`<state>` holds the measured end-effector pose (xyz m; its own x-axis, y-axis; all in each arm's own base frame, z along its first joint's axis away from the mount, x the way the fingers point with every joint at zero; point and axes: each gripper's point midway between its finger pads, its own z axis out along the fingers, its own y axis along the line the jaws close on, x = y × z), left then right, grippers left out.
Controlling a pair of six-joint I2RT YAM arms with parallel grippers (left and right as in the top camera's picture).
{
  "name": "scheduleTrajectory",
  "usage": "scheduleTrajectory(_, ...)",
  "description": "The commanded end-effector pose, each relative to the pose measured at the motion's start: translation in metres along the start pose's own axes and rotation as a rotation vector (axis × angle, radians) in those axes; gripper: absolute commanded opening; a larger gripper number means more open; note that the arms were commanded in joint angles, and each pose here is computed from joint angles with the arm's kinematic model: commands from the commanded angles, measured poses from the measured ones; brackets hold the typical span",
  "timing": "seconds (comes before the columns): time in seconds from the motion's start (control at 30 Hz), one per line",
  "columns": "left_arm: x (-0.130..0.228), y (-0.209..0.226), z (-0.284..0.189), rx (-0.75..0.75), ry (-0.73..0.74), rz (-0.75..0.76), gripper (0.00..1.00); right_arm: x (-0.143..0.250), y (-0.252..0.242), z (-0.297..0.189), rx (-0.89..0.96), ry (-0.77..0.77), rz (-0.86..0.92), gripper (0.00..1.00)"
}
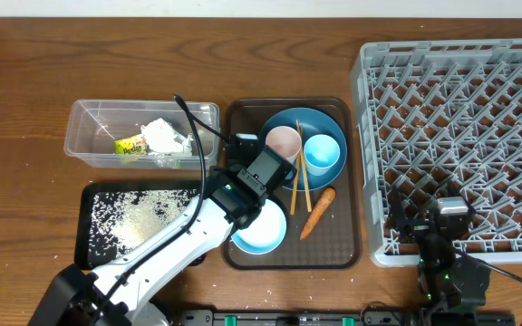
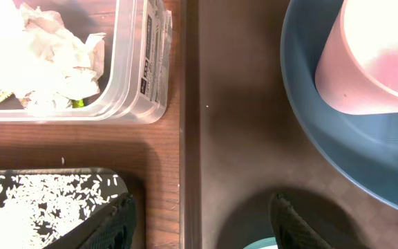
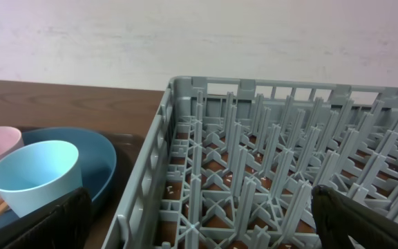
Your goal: Sort waste into correct bins and load items into the dishwasher rack
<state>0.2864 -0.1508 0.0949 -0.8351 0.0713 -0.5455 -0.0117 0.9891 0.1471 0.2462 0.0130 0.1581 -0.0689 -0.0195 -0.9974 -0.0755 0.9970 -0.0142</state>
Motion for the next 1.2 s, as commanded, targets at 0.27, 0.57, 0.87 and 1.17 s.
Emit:
scheduleTrajectory(0.27,-0.016,0.010,-0.017,0.032,-0.033,-0.046,0.64,0.001,-0.001,0.000,0.001,0.002,-0.003,0.99)
scheduleTrajectory(0.57,-0.028,0.051,-0.031,-0.006,-0.056,-0.150,0.83,-0.010,0.024,-0.004,-0.143,-0.003,0.113,0.99)
scheduleTrajectory(0.87,-0.029,0.049,-0.029,-0.005,-0.057,-0.151,0.92,-0.095,0.028,-0.036,-0.161,0.057,0.231,0.99)
scheduleTrajectory(1.17,-0.041,0.059,-0.059,0.036,-0.145,-0.073,0.94,-0.152,0.039,-0.042,-0.191,0.458,0.284,0.99)
